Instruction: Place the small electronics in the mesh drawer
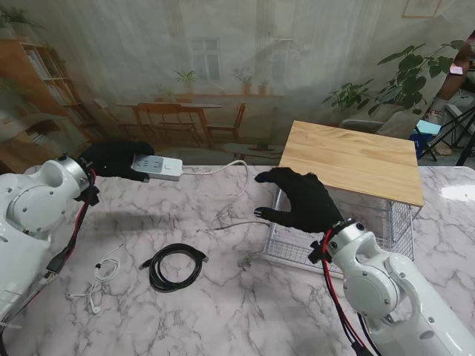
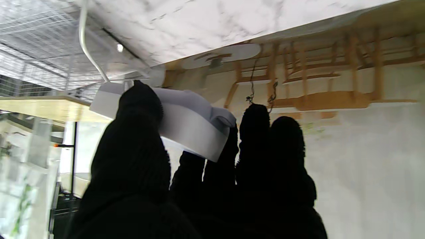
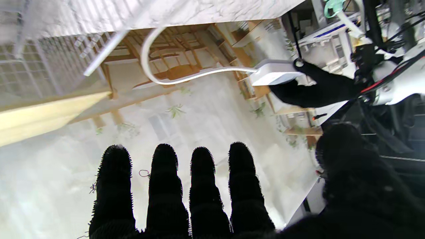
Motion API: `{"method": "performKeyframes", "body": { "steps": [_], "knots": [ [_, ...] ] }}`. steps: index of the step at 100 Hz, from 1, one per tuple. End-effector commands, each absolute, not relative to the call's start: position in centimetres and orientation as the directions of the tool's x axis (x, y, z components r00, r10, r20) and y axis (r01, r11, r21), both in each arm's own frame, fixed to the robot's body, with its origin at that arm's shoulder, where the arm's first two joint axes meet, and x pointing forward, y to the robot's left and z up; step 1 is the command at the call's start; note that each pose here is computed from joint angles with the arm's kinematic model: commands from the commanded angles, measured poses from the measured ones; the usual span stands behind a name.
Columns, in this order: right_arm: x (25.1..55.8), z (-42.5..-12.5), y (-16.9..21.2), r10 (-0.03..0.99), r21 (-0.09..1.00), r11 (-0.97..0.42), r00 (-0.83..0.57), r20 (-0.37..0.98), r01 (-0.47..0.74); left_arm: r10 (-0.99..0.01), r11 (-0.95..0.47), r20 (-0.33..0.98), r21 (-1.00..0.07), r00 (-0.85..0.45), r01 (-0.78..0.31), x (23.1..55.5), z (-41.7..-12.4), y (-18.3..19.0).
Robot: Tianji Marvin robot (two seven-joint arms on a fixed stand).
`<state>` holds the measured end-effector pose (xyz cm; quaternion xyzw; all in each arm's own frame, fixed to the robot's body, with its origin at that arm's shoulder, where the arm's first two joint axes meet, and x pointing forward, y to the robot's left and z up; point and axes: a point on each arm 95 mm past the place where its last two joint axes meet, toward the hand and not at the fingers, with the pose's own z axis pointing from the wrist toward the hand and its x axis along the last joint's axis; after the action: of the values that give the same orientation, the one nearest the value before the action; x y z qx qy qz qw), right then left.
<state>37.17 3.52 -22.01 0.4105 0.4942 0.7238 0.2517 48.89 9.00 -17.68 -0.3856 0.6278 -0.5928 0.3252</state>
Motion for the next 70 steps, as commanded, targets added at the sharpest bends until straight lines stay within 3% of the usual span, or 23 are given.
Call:
{"method": "performKeyframes", "body": {
  "steps": [1,22,48,70],
  "knots": [
    [37.6,-19.8,4.4,0.758,0.923,-0.384,-0.57,0.316,0.0,-0.84,0.007,0.029,-0.998,-0.542,-0.065,49.0,-15.8,6.6],
    [38.9,-18.0,6.9,0.768,0.949,-0.316,-0.59,0.249,-0.01,-0.781,0.004,0.073,-0.993,-0.62,-0.122,48.9,-15.5,1.4],
    [40.3,-17.1,8.3,0.832,0.975,-0.221,-0.52,0.194,0.009,-0.737,-0.005,0.124,-0.984,-0.664,-0.179,48.8,-16.2,-2.9],
    [42.0,-17.0,7.9,0.882,0.987,-0.086,-0.451,0.137,0.133,-0.704,-0.006,0.128,-0.985,-0.699,-0.174,48.4,-16.1,-4.3]
  ]
}}
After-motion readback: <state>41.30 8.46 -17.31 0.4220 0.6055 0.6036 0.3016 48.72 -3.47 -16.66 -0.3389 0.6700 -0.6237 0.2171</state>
